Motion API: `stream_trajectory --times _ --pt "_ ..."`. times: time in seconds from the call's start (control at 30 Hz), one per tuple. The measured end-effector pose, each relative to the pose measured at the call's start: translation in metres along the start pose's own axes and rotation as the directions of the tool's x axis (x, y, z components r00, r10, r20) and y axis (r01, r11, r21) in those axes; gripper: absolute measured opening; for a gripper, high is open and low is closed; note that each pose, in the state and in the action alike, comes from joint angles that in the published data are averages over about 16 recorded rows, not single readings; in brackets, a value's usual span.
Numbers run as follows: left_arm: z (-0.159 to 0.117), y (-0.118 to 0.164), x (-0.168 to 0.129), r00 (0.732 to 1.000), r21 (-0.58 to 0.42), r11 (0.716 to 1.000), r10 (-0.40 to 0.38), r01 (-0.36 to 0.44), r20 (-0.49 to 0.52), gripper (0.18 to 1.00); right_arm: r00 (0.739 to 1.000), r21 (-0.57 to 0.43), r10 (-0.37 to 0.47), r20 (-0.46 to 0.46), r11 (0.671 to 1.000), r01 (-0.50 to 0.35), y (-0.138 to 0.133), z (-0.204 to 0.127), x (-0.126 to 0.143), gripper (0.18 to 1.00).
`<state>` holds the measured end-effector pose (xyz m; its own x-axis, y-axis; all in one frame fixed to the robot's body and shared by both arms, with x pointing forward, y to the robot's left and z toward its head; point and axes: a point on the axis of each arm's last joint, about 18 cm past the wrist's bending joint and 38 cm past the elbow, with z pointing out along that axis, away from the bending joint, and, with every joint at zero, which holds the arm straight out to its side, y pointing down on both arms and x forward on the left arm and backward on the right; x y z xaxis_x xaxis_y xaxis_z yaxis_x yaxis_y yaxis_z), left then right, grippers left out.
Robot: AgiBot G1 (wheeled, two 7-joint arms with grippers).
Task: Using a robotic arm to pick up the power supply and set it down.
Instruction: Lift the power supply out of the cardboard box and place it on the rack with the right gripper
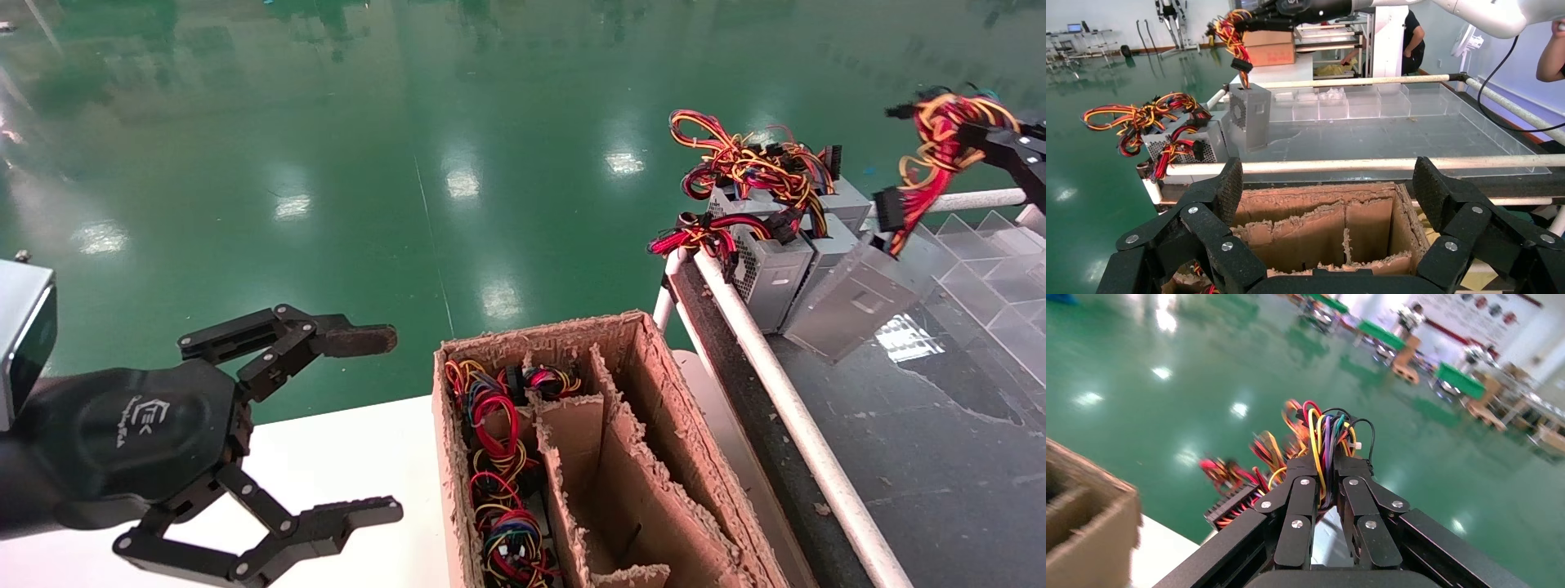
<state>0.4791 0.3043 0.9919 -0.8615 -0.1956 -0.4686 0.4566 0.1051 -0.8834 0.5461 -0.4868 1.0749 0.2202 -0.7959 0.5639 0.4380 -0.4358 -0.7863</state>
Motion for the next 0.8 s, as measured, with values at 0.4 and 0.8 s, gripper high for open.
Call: stream_trajectory --times 0.4,0.8 --pt "0.000 0.000 0.000 1.000 0.000 1.000 0.000 0.000 0.000 1.001 0.993 -0.109 -0.015 -0.116 0.994 0.003 0.040 0.019 0.027 0.222" --pt "0.000 0.000 0.000 1.000 0.000 1.000 0.000 0.000 0.000 1.001 0.991 -0.152 -0.041 -0.129 0.988 0.021 0.050 0.063 0.035 0.222"
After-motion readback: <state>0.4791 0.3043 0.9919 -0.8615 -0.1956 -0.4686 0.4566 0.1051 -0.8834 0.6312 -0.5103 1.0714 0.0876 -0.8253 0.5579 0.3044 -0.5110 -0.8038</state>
